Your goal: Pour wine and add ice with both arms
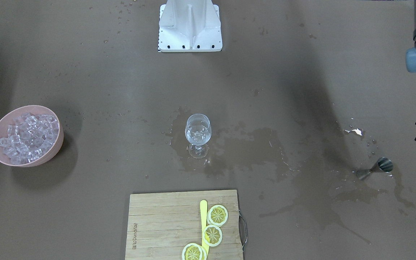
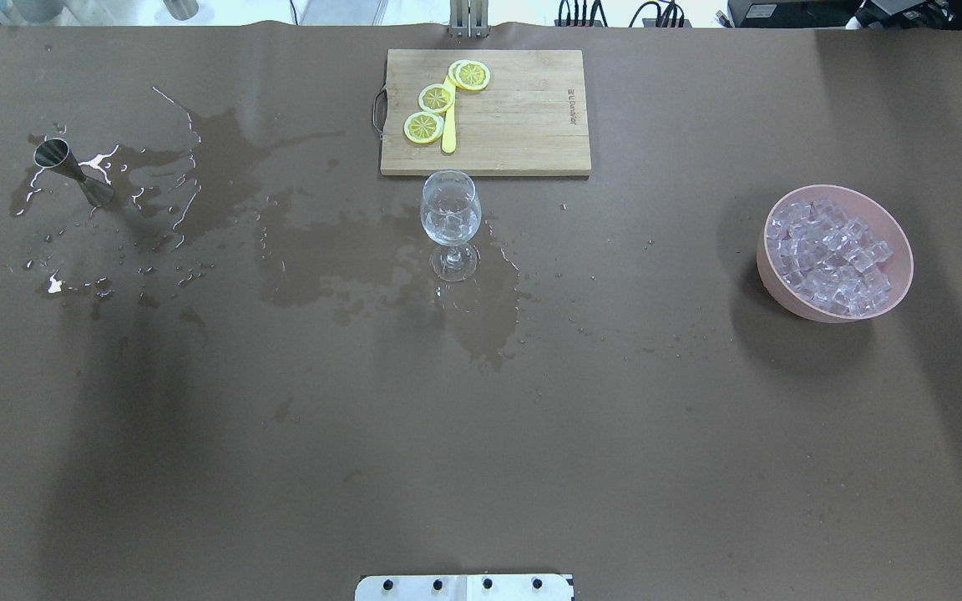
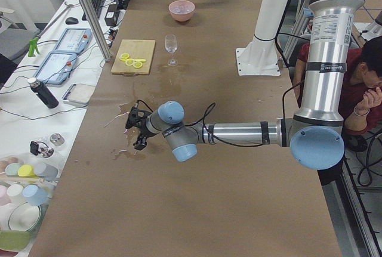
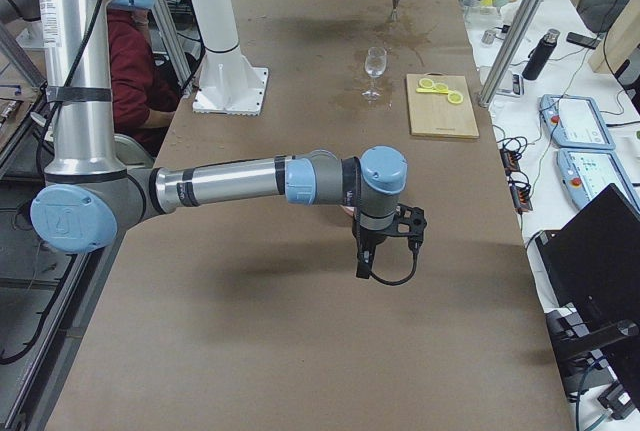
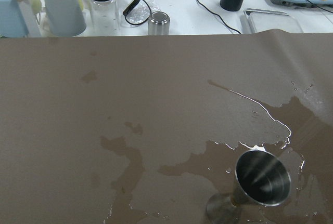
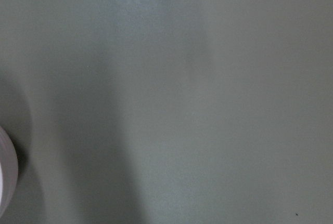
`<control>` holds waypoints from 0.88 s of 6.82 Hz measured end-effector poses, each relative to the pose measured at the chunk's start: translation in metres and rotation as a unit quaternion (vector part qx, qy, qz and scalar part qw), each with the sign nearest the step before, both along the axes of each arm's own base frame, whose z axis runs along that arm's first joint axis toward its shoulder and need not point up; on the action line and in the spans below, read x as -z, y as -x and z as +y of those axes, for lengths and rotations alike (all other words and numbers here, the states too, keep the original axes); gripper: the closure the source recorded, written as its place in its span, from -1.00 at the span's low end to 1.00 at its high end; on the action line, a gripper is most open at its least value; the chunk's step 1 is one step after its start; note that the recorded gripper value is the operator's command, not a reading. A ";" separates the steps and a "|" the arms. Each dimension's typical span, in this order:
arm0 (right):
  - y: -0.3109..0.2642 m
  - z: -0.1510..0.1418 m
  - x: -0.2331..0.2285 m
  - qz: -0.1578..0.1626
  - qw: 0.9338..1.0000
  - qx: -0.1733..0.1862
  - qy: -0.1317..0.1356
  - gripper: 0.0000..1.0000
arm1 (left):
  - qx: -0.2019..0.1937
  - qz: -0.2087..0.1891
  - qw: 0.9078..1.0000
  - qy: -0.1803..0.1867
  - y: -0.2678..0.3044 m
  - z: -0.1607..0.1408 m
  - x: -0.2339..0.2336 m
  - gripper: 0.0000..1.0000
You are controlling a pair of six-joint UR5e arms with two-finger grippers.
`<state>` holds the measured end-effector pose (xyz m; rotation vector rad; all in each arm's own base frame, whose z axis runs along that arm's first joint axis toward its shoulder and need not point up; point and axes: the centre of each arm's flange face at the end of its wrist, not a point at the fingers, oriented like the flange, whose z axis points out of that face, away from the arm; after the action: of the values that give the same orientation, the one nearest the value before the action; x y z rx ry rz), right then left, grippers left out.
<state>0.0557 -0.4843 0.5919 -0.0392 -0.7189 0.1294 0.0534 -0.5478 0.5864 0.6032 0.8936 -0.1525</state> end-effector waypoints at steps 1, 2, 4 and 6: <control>0.000 0.014 -0.001 0.000 1.000 0.000 0.001 -1.00 | -0.017 -0.019 1.000 0.007 0.024 -0.014 0.007 -0.97; -0.001 0.024 0.000 0.000 1.000 0.000 0.002 -1.00 | -0.032 -0.035 0.999 0.015 0.047 -0.026 0.013 -0.97; -0.001 0.038 0.002 -0.001 1.000 0.000 0.002 -1.00 | -0.054 -0.053 0.996 0.036 0.077 -0.039 0.028 -0.97; -0.001 0.047 0.002 -0.002 1.000 0.000 0.004 -1.00 | -0.068 -0.042 0.996 0.045 0.094 -0.025 0.048 -0.97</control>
<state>0.0565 -0.4378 0.5900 -0.0466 -0.7216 0.1330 -0.0408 -0.5732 0.5387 0.4592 0.8388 -0.0442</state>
